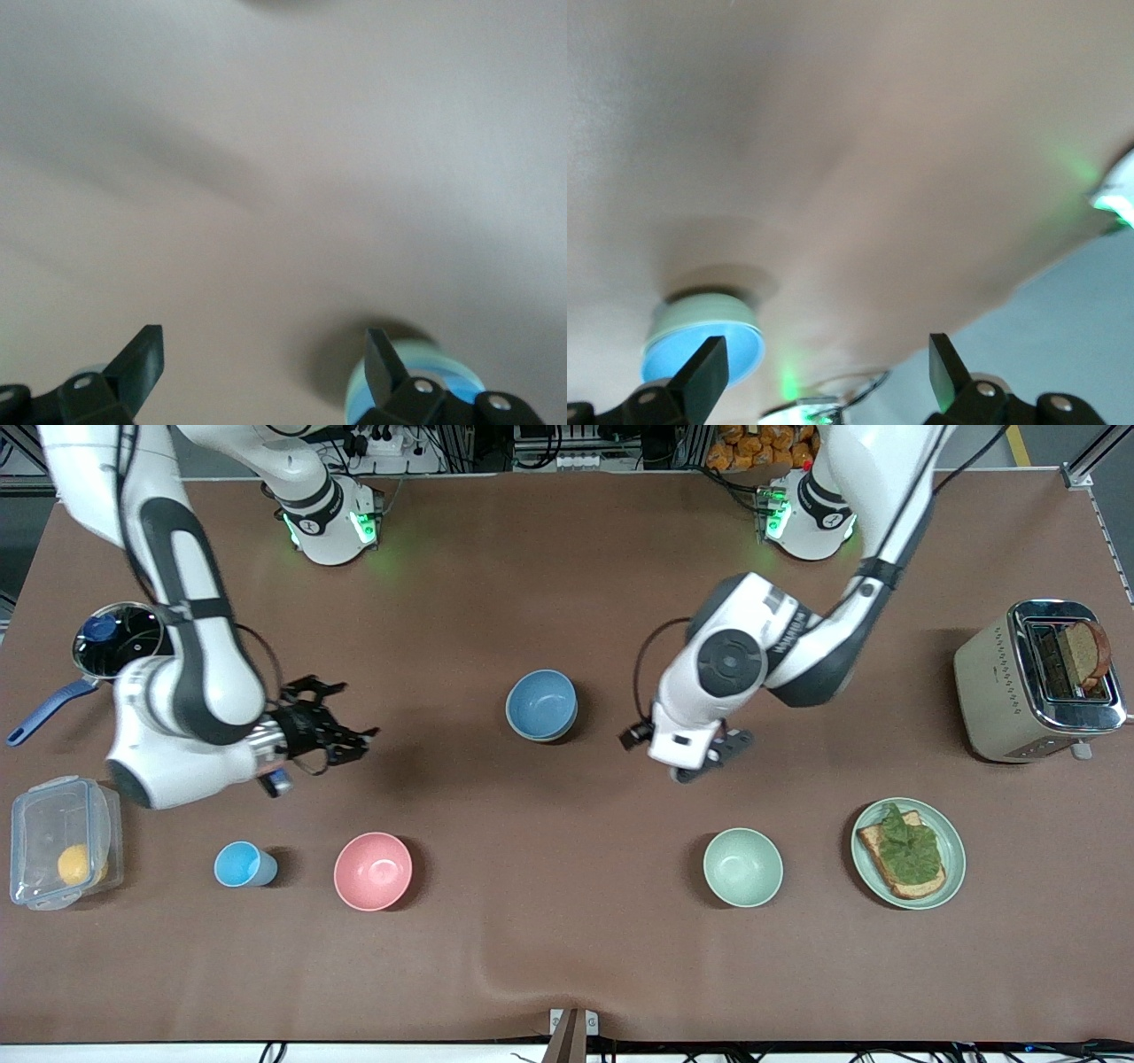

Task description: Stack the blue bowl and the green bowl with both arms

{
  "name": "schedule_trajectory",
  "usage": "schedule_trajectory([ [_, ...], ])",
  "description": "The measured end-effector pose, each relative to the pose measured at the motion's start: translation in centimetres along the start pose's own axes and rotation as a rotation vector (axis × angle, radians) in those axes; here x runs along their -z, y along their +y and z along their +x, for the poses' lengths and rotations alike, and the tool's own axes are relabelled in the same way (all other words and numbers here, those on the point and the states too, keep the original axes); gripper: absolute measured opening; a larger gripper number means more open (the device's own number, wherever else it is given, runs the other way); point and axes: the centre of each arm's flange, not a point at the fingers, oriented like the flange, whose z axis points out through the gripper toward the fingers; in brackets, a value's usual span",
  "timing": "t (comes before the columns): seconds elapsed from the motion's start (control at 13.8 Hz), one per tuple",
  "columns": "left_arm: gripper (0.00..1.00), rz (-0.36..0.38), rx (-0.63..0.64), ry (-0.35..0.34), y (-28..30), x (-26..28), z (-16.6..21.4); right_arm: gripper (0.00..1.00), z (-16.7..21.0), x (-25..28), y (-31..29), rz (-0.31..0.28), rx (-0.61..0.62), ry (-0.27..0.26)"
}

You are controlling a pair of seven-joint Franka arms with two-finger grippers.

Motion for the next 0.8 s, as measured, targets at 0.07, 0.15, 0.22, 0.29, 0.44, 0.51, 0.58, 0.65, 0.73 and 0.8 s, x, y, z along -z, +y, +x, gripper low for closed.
schedule_trajectory([
  [0.07, 1.00, 0.001, 0.025, 0.021, -1.1, 1.0, 2.1, 1.00, -0.6, 2.8, 1.2, -0.016, 0.007, 0.002],
  [0.15, 1.00, 0.007, 0.038, 0.032, -2.2, 2.3, 3.8, 1.00, -1.2, 5.2, 2.4, -0.028, 0.013, 0.002],
  [0.22, 1.00, 0.016, 0.034, 0.037, -3.4, 3.8, 5.1, 1.00, -1.8, 7.2, 3.5, -0.038, 0.019, 0.008],
  [0.29, 1.00, 0.025, 0.022, 0.038, -4.7, 5.7, 6.2, 1.00, -2.7, 8.7, 4.2, -0.050, 0.025, 0.027],
  [0.44, 1.00, 0.050, 0.002, 0.030, -7.7, 9.8, 8.7, 1.00, -4.9, 11.1, 5.2, -0.051, 0.045, 0.077],
  [0.51, 1.00, 0.064, -0.016, 0.019, -9.2, 11.4, 9.8, 1.00, -6.3, 12.2, 6.1, -0.044, 0.056, 0.092],
  [0.58, 1.00, 0.073, -0.032, 0.010, -10.5, 12.5, 10.7, 1.00, -7.7, 13.2, 7.0, -0.039, 0.067, 0.103],
  [0.65, 1.00, 0.068, -0.043, 0.014, -11.5, 13.7, 11.4, 1.00, -8.9, 14.0, 8.1, -0.034, 0.072, 0.122],
  [0.73, 1.00, 0.052, -0.052, 0.034, -12.4, 15.5, 11.8, 1.00, -9.6, 14.7, 9.0, -0.033, 0.069, 0.149],
  [0.8, 1.00, 0.039, -0.071, 0.059, -13.4, 17.7, 11.7, 1.00, -10.0, 15.2, 9.6, -0.038, 0.072, 0.175],
])
